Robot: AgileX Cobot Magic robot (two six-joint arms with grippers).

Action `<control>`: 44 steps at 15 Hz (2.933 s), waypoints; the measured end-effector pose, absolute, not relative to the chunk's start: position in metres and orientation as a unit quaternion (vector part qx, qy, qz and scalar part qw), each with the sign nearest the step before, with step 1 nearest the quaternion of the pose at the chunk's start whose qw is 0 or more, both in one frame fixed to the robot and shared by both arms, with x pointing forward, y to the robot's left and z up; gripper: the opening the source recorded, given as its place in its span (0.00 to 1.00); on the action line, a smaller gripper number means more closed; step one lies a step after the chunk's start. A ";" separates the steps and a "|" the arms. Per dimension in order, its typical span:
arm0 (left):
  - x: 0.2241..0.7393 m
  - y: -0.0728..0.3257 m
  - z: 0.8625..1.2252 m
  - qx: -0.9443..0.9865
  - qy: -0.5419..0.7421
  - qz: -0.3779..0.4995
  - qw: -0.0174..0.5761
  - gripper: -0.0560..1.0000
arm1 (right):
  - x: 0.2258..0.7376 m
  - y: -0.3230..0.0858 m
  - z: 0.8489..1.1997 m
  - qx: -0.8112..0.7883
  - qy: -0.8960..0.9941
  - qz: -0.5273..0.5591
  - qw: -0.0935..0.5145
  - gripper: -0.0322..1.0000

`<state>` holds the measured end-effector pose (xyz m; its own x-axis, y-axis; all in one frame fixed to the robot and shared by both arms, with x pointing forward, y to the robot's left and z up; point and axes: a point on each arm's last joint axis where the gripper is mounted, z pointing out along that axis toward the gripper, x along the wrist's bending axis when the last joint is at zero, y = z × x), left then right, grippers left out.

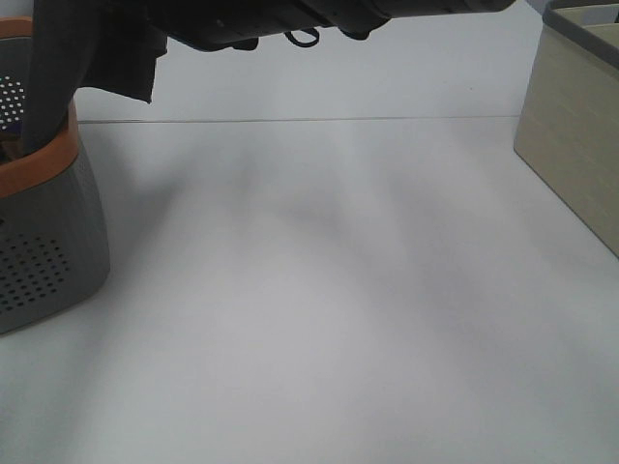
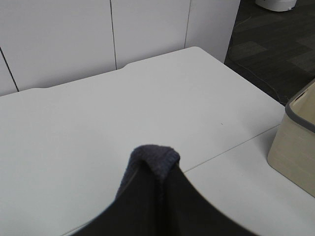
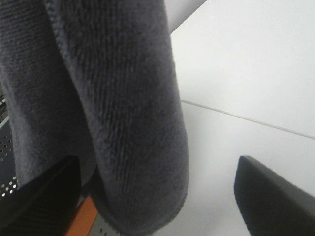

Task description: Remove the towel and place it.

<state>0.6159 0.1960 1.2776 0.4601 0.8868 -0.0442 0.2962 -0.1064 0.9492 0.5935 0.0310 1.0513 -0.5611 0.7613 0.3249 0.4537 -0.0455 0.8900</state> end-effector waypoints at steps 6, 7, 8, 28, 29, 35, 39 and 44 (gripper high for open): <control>0.616 0.196 1.278 0.685 0.432 0.289 0.510 0.05 | 0.596 0.030 1.058 0.448 0.662 0.582 0.151 0.52; 0.616 0.196 1.278 0.685 0.432 0.289 0.510 0.05 | 0.596 0.030 1.058 0.446 0.663 0.581 0.152 0.45; 0.616 0.196 1.278 0.685 0.432 0.289 0.510 0.05 | 0.596 0.030 1.058 0.440 0.667 0.580 0.158 0.39; 0.669 0.170 1.237 0.700 0.322 0.306 0.559 0.05 | 0.663 -0.126 1.165 0.457 0.761 0.403 0.223 0.03; 0.671 0.169 1.234 0.702 0.321 0.305 0.557 0.05 | 0.664 -0.126 1.167 0.455 0.760 0.401 0.233 0.03; 0.677 0.168 1.225 0.707 0.324 0.303 0.550 0.05 | 0.669 -0.131 1.169 0.425 0.769 0.382 0.288 0.03; 0.701 0.168 1.198 0.706 0.341 0.317 0.533 0.05 | 0.680 -0.133 1.170 0.403 0.756 0.384 0.344 0.03; 0.744 0.172 1.156 0.668 0.347 0.405 0.519 0.05 | 0.720 -0.128 1.142 0.355 0.717 0.414 0.434 0.03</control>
